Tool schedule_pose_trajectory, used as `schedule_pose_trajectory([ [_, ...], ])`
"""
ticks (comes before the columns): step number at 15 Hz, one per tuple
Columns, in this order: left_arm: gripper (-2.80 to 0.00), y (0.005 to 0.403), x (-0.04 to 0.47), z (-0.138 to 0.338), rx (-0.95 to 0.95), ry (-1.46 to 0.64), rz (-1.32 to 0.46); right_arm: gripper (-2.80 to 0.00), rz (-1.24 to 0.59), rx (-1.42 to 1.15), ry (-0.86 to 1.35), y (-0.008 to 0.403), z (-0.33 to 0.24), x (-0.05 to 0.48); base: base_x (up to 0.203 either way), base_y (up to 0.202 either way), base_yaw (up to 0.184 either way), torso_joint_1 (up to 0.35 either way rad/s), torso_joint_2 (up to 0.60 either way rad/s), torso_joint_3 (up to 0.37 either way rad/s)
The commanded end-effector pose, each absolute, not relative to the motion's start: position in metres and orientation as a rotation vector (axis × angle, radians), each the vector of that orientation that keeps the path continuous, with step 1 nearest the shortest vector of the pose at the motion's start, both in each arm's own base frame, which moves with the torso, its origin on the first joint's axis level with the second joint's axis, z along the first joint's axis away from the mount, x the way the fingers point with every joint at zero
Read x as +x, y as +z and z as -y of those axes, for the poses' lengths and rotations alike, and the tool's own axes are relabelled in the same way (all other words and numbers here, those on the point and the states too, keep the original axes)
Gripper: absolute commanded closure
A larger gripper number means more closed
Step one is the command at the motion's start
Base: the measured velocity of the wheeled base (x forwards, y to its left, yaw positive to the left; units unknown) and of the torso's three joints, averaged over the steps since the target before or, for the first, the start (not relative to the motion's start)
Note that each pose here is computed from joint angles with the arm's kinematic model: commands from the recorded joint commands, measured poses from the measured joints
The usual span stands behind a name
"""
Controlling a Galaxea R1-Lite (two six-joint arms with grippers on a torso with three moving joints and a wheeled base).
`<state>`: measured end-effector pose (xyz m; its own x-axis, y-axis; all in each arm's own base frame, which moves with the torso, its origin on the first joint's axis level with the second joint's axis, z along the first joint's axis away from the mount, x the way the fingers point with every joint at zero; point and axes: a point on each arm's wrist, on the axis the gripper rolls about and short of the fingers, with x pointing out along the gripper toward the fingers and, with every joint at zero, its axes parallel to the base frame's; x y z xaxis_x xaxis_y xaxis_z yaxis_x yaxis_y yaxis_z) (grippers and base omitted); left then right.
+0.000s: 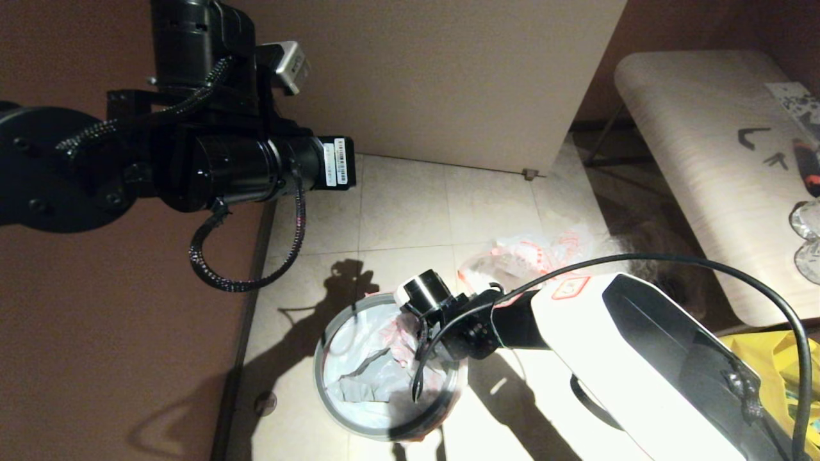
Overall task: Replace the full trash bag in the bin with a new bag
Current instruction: Place the trash can ring on the trash can
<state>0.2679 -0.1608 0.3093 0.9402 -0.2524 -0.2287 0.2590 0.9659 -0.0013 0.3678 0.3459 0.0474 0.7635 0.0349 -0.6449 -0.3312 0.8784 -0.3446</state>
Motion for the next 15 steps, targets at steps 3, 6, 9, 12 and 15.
schedule_pose_trajectory([
  [3, 0.00, 0.309, 0.268, 0.161, 0.029, -0.259, -0.229, 0.00, -0.679, -0.468, 0.209, 0.039, -0.348, 0.369, 0.000, 0.000, 0.000, 0.000, 0.00, 0.000],
  [6, 0.00, 0.309, 0.268, 0.161, 0.029, -0.259, -0.229, 0.00, -0.693, -0.481, 0.209, 0.030, -0.349, 0.369, 0.000, 0.000, 0.000, 0.000, 0.00, 0.000],
  [9, 0.00, 0.308, 0.269, 0.161, 0.030, -0.259, -0.232, -2.80, -0.684, -0.475, 0.210, 0.032, -0.350, 0.368, 0.000, 0.000, 0.000, 0.000, 0.00, 0.000],
  [12, 0.00, 0.310, 0.268, 0.160, 0.028, -0.256, -0.228, -2.80, -0.656, -0.456, 0.213, 0.054, -0.350, 0.361, 0.000, 0.000, 0.000, 0.000, 0.00, 0.000],
  [15, 0.00, 0.313, 0.265, 0.157, 0.023, -0.240, -0.220, -2.80, -0.640, -0.445, 0.234, 0.090, -0.340, 0.339, 0.000, 0.000, 0.000, 0.000, 0.00, 0.000],
])
